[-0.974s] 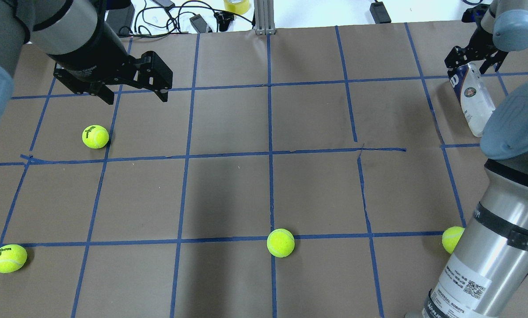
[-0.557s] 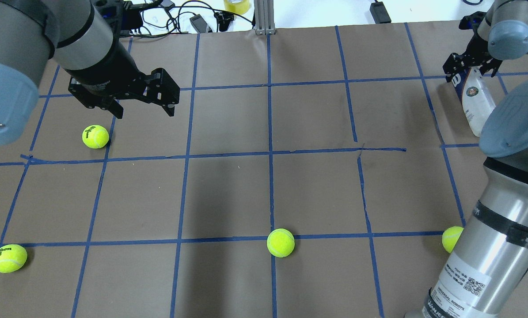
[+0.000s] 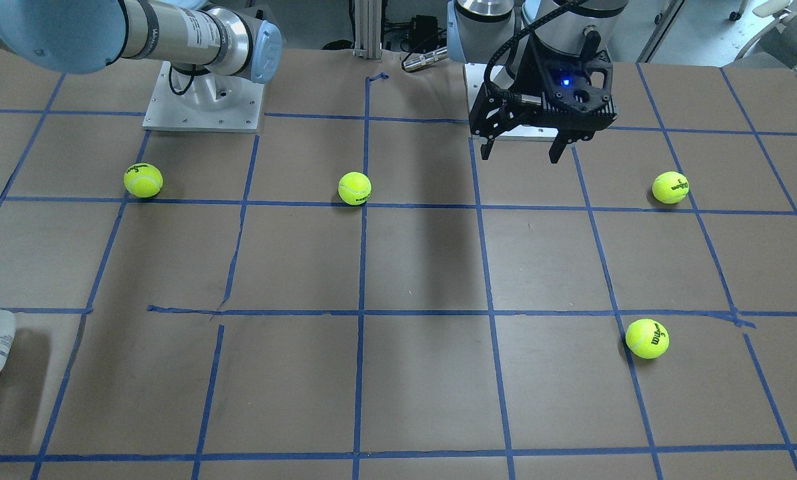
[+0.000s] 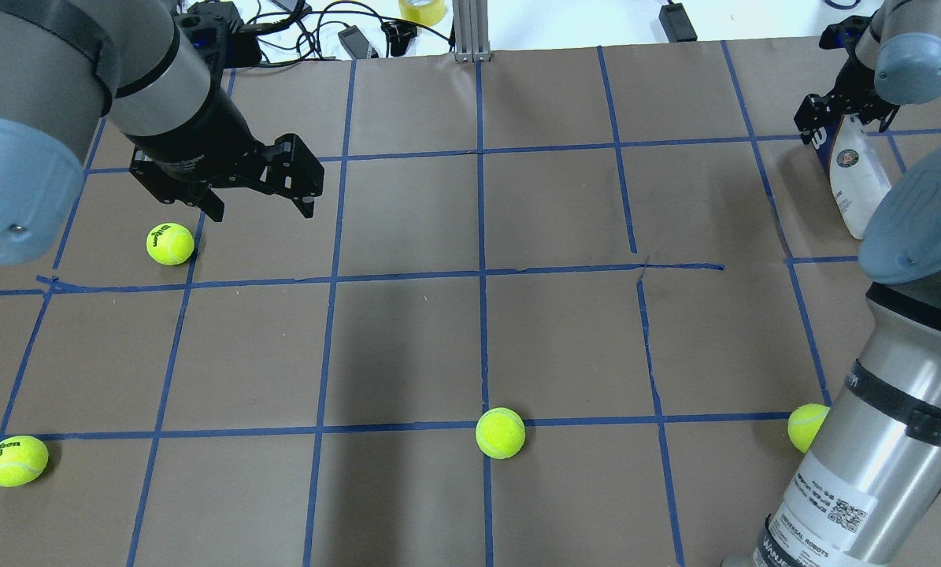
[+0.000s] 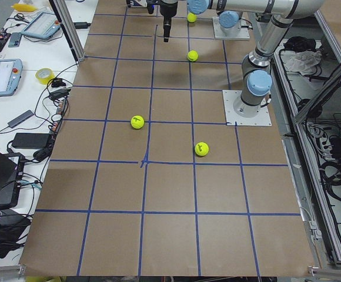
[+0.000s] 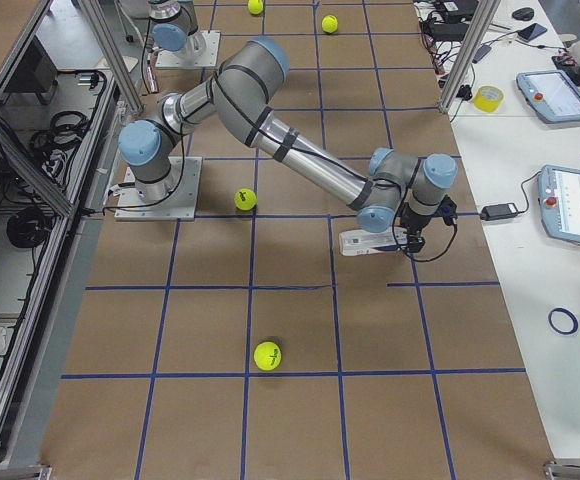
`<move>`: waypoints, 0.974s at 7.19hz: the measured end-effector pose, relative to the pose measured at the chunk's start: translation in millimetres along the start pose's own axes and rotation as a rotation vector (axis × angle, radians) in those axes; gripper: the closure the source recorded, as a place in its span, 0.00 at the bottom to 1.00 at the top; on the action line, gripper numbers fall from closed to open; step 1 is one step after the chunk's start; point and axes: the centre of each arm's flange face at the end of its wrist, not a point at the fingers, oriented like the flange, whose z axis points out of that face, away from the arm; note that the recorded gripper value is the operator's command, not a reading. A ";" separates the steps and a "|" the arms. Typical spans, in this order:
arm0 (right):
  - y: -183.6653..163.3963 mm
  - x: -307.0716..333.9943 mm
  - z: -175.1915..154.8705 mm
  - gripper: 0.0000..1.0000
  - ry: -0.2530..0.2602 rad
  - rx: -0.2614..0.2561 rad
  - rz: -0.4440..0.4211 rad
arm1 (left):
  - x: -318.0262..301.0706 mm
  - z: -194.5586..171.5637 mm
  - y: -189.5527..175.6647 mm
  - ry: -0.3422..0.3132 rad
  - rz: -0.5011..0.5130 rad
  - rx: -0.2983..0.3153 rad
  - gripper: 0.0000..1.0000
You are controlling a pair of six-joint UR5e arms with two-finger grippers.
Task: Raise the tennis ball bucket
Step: 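Lift the can with the right gripper and carry it toward the table center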
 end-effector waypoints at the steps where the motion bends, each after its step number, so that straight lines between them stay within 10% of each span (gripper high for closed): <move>1: -1.8 -10.0 -26.1 0.32 -0.006 0.034 -0.028 | 0.2 1.1 -0.7 0.002 -0.001 0.000 0.00; 7: 19.2 -257.6 -154.8 0.56 -0.101 0.102 -0.447 | 0.3 15.1 -9.7 -0.002 0.000 -0.021 0.00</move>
